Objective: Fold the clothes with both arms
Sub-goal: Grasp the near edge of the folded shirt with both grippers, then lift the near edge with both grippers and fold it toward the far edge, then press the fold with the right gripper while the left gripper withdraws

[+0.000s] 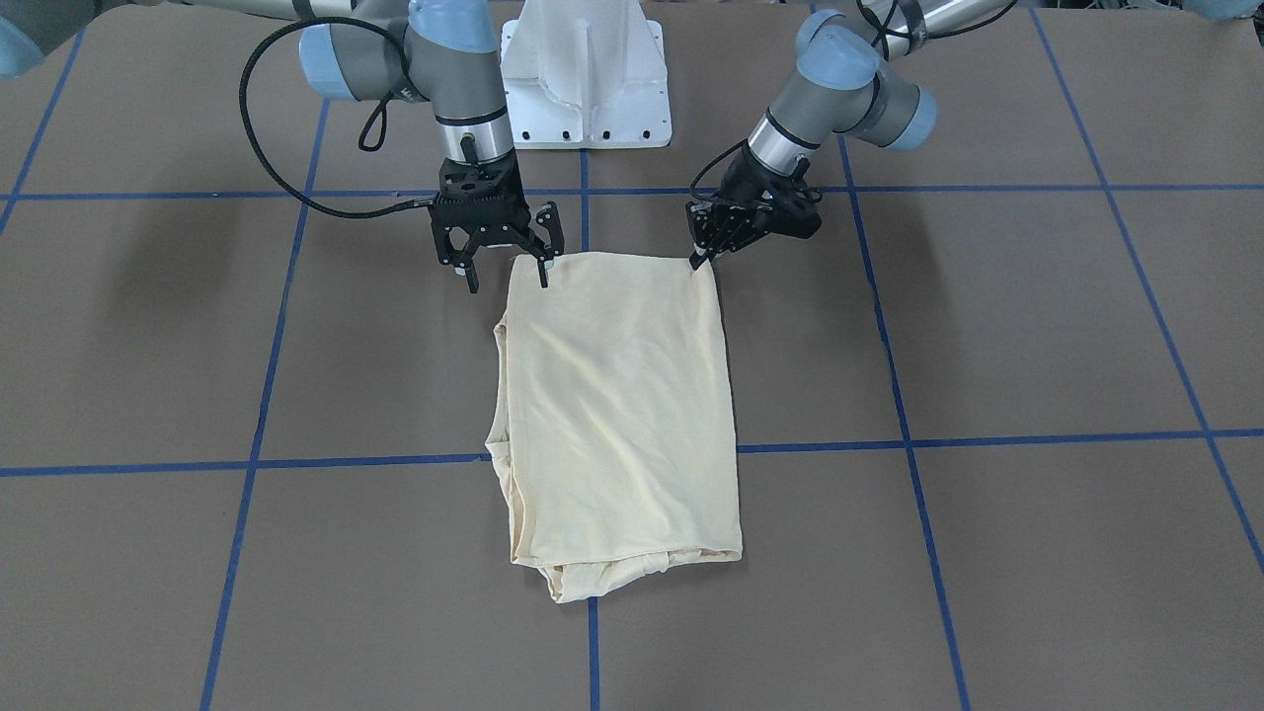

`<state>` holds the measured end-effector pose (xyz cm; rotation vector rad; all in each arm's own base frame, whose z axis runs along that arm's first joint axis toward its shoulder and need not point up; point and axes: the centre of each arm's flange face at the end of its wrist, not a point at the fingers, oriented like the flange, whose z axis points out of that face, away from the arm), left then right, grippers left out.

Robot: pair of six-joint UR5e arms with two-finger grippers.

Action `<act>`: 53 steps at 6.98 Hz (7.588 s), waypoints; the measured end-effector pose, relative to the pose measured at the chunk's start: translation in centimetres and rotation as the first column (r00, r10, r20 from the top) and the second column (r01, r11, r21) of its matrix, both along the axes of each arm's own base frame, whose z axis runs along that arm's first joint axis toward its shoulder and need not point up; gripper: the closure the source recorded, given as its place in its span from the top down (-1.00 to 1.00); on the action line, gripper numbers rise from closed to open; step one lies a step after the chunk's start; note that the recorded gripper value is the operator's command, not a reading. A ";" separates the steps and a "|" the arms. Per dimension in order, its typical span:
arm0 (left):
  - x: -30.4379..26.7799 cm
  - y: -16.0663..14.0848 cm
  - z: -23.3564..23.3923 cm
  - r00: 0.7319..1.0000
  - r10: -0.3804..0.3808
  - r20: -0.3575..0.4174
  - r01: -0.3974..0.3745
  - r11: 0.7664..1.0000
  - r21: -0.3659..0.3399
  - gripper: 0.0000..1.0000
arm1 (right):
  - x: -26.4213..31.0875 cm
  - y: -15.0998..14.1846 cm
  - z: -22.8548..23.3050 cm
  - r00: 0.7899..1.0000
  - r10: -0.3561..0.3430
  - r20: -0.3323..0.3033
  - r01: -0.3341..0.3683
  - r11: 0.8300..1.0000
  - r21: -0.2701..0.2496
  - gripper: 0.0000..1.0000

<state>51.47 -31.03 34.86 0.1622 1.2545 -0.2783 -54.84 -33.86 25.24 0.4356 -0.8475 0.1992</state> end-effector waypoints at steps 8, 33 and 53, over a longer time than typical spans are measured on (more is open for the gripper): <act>-0.3 -0.2 -0.3 1.000 -0.005 -0.006 0.005 1.000 0.003 -1.00 | -3.3 0.4 2.4 0.997 0.077 -0.018 -0.078 0.994 -0.075 -0.03; -8.8 8.5 -10.3 0.992 0.078 -0.095 -0.080 0.997 -0.015 -1.00 | 4.5 9.5 -0.1 0.997 0.010 0.078 -0.011 1.000 0.016 -1.00; -10.8 -23.8 -3.8 0.926 -0.064 0.372 -0.071 0.939 0.337 1.00 | -10.8 -7.0 -10.0 0.931 -0.046 -0.363 0.120 0.975 0.184 0.53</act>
